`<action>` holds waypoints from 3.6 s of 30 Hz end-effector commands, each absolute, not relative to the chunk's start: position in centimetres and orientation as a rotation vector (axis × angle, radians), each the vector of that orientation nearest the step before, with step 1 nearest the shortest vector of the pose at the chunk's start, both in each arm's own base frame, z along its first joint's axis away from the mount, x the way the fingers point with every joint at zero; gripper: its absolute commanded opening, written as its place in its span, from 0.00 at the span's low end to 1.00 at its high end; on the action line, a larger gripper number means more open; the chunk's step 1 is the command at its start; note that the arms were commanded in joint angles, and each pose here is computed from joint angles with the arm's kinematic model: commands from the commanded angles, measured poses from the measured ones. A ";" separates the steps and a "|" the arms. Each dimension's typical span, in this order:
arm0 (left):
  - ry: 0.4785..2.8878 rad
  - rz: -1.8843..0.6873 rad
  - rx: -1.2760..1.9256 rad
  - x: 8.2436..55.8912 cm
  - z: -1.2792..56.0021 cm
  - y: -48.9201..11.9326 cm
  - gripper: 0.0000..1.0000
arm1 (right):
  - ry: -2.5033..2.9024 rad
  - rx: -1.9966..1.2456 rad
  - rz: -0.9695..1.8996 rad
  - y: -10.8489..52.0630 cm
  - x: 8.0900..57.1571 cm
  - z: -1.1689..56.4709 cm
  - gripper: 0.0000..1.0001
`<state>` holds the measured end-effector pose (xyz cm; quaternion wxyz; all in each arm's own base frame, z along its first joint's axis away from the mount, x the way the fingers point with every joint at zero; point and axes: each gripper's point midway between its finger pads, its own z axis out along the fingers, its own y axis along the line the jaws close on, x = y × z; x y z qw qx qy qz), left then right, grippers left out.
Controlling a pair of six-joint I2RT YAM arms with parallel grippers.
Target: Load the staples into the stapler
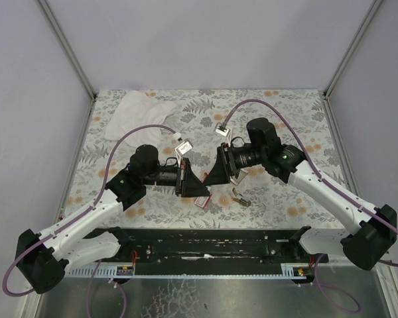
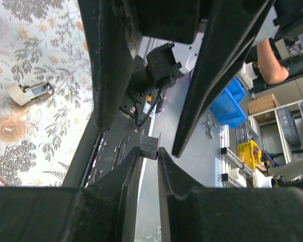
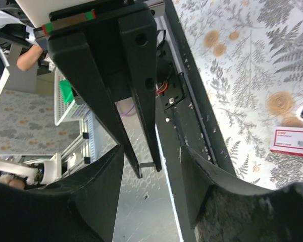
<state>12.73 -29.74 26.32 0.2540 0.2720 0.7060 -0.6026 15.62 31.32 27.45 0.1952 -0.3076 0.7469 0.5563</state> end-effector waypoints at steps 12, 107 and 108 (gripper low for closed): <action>1.908 -1.604 0.845 12.2 26.3 -29.8 0.03 | 2.138 -0.929 1.607 30.5 13.6 27.8 0.45; 2.293 -0.987 0.449 21.7 7.0 -39.4 0.10 | 2.247 -0.402 0.652 18.2 21.0 14.7 0.18; 2.289 -0.983 0.483 21.4 6.9 -39.1 0.08 | 2.238 -0.408 0.671 18.4 20.8 14.6 0.18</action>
